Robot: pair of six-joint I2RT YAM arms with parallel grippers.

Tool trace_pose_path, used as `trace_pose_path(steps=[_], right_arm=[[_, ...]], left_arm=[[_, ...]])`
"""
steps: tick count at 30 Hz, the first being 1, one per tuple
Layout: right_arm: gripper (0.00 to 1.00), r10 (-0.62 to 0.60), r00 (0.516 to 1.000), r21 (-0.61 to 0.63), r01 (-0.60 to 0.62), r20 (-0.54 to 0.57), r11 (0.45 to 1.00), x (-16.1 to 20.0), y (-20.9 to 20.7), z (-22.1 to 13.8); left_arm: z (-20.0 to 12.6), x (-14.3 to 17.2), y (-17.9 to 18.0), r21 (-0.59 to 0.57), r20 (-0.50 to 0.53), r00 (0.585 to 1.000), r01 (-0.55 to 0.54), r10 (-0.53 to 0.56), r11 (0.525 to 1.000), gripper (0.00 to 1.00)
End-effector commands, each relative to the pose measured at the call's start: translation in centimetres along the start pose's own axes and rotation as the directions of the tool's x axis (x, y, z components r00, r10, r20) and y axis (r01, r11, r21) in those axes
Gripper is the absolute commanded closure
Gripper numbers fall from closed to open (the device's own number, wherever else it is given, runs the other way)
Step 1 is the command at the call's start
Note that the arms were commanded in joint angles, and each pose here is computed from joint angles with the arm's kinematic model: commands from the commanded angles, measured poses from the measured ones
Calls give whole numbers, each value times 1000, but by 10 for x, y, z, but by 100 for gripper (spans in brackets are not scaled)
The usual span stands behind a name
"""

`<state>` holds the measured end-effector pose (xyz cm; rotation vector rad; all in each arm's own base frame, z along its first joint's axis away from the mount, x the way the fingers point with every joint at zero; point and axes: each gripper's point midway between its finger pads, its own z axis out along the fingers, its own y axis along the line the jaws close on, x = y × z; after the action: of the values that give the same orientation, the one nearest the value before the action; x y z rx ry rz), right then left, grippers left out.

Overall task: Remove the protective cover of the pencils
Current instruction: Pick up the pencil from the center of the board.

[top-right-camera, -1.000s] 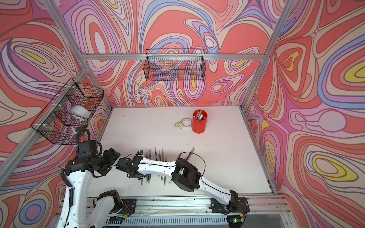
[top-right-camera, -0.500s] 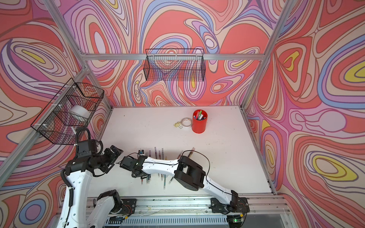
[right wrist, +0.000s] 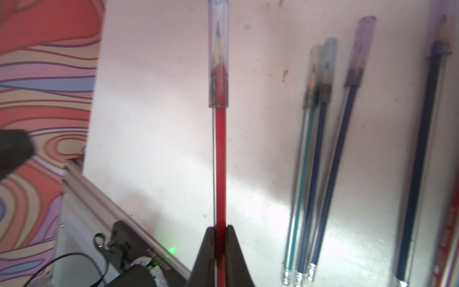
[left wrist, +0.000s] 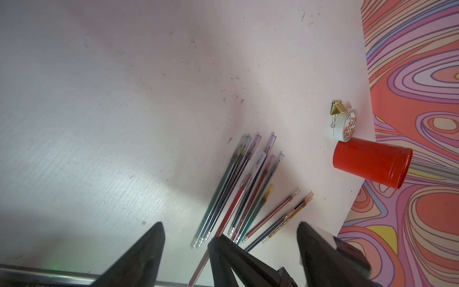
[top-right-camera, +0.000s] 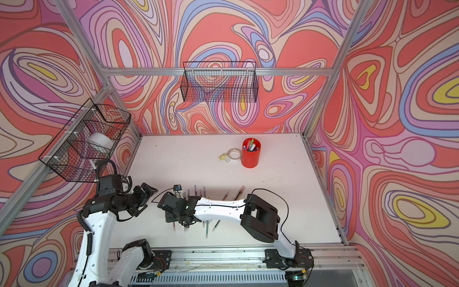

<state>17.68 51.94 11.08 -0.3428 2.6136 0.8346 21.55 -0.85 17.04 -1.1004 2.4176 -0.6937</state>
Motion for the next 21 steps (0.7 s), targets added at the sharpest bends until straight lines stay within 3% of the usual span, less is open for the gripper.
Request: trace_pose_path(steps=[1, 6, 21], right_arm=[[97, -37, 999, -136, 40, 22, 990, 4, 28, -10], [98, -55, 998, -173, 60, 31, 983, 8, 36, -16], [99, -67, 993, -259, 89, 92, 962, 8, 52, -49]], left_arm=[[-8, 5, -14, 60, -29, 999, -34, 36, 998, 17], [-15, 9, -26, 121, -30, 998, -53, 57, 991, 20], [-13, 10, -25, 115, -44, 996, -78, 84, 990, 33]])
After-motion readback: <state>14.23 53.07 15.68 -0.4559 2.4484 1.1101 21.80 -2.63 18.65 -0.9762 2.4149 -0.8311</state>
